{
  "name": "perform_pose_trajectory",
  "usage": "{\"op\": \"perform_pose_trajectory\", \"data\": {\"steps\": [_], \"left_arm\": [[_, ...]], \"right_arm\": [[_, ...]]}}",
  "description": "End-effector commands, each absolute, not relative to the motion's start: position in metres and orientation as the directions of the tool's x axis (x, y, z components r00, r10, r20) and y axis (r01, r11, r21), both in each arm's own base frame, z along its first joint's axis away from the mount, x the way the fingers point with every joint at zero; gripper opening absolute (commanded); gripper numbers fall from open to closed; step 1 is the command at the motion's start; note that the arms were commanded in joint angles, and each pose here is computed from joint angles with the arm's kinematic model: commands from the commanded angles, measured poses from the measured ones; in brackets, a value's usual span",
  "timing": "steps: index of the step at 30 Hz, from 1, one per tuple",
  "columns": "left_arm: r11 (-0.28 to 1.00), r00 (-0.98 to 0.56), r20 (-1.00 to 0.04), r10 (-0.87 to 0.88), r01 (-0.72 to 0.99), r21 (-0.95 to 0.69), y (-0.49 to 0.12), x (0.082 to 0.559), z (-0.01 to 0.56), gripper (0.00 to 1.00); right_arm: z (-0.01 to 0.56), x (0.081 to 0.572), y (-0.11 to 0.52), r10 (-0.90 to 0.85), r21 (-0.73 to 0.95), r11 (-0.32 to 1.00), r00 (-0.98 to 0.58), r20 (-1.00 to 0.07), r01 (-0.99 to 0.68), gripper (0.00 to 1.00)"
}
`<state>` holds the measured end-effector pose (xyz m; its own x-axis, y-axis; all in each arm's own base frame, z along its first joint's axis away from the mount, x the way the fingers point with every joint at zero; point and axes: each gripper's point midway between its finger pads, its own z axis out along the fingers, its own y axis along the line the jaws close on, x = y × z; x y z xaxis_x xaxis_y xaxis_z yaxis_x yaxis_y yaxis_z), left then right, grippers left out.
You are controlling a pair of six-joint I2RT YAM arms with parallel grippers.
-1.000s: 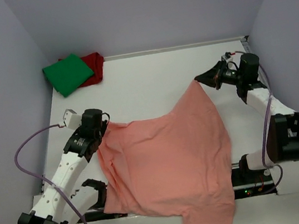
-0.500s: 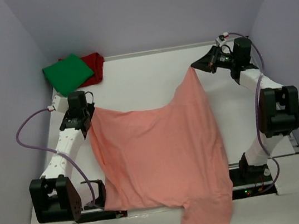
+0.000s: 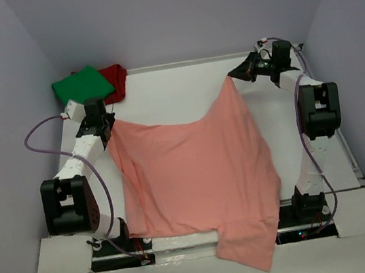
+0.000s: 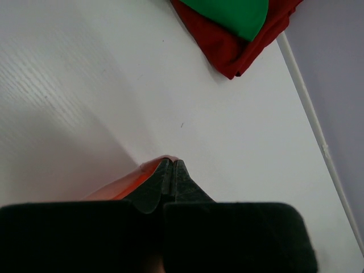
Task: Fold and stack the t-shirts
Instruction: Flatten out the tshirt
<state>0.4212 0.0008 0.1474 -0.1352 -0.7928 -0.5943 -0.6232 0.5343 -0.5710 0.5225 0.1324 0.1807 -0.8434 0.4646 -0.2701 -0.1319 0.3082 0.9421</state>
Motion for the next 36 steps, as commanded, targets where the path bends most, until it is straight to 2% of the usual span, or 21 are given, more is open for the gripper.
{"op": "perform_pose_trajectory", "data": {"steps": [1, 14, 23, 36], "left_arm": [[0.550, -0.046, -0.640, -0.767, -0.560, -0.620, 0.014, 0.449, 0.187, 0.00], [0.622, -0.113, -0.671, -0.732, -0.513, -0.592, 0.020, 0.510, 0.187, 0.00], [0.670, -0.139, -0.686, -0.714, -0.419, -0.613, 0.016, 0.560, 0.201, 0.00], [0.704, -0.170, -0.691, -0.702, -0.310, -0.639, 0.004, 0.573, 0.210, 0.00]], "right_arm": [[0.204, 0.551, 0.127, 0.465, 0.923, 0.325, -0.814, -0.347, -0.207, 0.00], [0.192, 0.594, 0.075, 0.529, 0.925, 0.350, -0.783, -0.327, -0.150, 0.00], [0.209, 0.612, 0.074, 0.521, 0.922, 0.330, -0.775, -0.358, -0.203, 0.00], [0.243, 0.582, 0.080, 0.488, 0.907, 0.334, -0.775, -0.401, -0.258, 0.00]]}}
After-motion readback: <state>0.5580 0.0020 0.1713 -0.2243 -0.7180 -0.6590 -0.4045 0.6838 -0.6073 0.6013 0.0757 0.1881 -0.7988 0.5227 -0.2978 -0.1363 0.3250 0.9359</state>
